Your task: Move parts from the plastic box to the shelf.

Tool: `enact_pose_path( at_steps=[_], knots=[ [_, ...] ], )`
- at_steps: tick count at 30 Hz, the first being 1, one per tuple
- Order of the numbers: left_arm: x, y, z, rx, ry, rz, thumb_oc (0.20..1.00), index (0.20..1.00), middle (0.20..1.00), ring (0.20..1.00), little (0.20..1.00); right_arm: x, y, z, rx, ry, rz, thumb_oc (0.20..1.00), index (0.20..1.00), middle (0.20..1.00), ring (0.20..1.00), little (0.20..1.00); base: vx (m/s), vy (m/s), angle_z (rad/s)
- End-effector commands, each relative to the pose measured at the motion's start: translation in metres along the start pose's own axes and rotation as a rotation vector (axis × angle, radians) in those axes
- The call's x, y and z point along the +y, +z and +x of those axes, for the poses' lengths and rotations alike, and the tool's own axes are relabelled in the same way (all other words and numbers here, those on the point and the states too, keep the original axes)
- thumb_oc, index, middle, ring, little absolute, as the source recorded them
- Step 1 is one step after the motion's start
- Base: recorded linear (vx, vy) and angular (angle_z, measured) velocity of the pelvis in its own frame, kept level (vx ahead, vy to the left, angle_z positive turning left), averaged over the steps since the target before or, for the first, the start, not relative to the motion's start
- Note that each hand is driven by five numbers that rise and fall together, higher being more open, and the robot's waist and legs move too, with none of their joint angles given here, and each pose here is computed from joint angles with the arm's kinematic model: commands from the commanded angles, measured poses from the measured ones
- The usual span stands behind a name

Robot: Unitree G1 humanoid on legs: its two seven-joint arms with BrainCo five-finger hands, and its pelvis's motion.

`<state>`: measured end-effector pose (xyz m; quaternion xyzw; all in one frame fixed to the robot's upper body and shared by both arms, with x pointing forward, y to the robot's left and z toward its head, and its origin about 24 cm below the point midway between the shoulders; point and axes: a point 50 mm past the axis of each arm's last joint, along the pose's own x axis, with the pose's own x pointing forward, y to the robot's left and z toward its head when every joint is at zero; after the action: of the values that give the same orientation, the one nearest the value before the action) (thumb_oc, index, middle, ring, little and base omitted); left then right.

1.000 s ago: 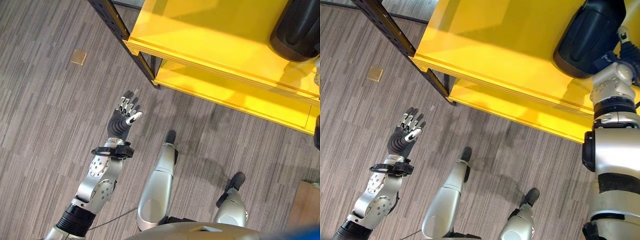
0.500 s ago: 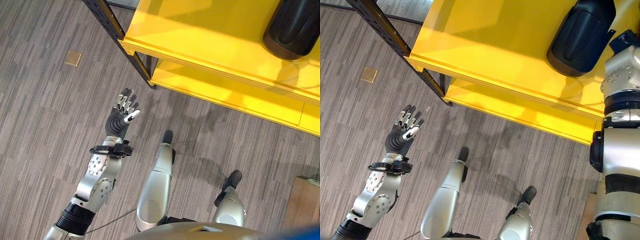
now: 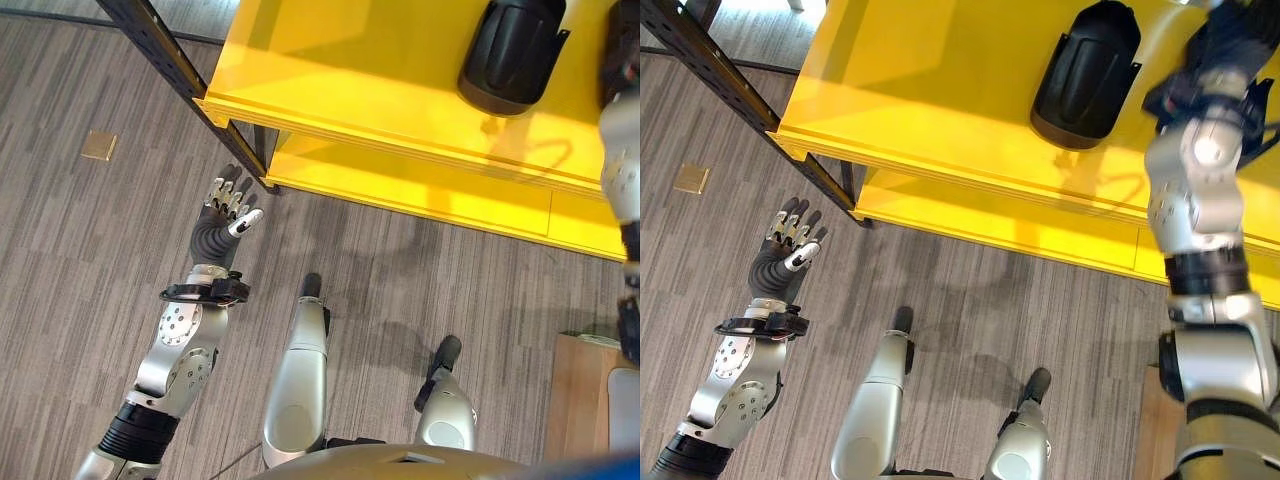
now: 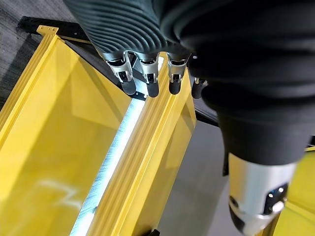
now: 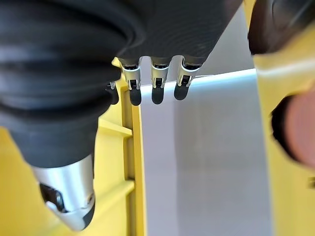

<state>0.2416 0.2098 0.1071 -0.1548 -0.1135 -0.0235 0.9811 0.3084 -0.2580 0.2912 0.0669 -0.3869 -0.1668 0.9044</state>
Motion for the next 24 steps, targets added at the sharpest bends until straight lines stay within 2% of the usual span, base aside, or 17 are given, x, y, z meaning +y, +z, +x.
enact_pose_path(
  at_steps=[1, 3, 4, 10, 12, 18, 24],
  knots=[
    [-0.003, 0.005, -0.004, -0.048, -0.035, 0.007, 1.000, 1.000, 1.000, 1.000, 1.000, -0.012, 0.017, 0.008, -0.132, 0.038, -0.257, 1.000, 1.000, 1.000, 1.000, 1.000, -0.01, -0.027, -0.10],
    [-0.002, 0.004, -0.005, -0.044, -0.037, 0.012, 1.000, 1.000, 1.000, 1.000, 1.000, -0.013, 0.006, -0.009, -0.109, 0.066, -0.282, 1.000, 1.000, 1.000, 1.000, 1.000, -0.02, -0.034, -0.12],
    [-0.001, 0.002, -0.006, -0.036, -0.040, 0.017, 1.000, 1.000, 1.000, 1.000, 1.000, -0.012, -0.004, -0.021, -0.087, 0.106, -0.372, 1.000, 1.000, 1.000, 1.000, 1.000, -0.03, -0.028, -0.07],
    [0.001, -0.003, -0.009, -0.016, -0.046, 0.029, 1.000, 1.000, 1.000, 1.000, 1.000, -0.002, -0.027, -0.047, -0.037, 0.232, -0.510, 1.000, 1.000, 1.000, 1.000, 1.000, -0.03, -0.023, -0.05],
    [0.001, -0.003, -0.009, -0.013, -0.045, 0.029, 1.000, 1.000, 1.000, 1.000, 1.000, 0.000, -0.030, -0.048, -0.031, 0.245, -0.534, 1.000, 1.000, 1.000, 1.000, 1.000, -0.03, -0.015, -0.09],
    [0.001, -0.011, -0.012, 0.019, -0.063, 0.042, 1.000, 1.000, 1.000, 1.000, 1.000, 0.024, -0.046, -0.054, -0.065, 0.451, -0.782, 1.000, 1.000, 1.000, 1.000, 1.000, -0.03, -0.019, -0.07],
    [0.002, -0.013, -0.011, 0.015, -0.054, 0.046, 1.000, 1.000, 1.000, 1.000, 1.000, 0.034, -0.062, -0.052, -0.066, 0.530, -0.928, 1.000, 1.000, 1.000, 1.000, 1.000, 0.00, 0.000, 0.00]
  ],
)
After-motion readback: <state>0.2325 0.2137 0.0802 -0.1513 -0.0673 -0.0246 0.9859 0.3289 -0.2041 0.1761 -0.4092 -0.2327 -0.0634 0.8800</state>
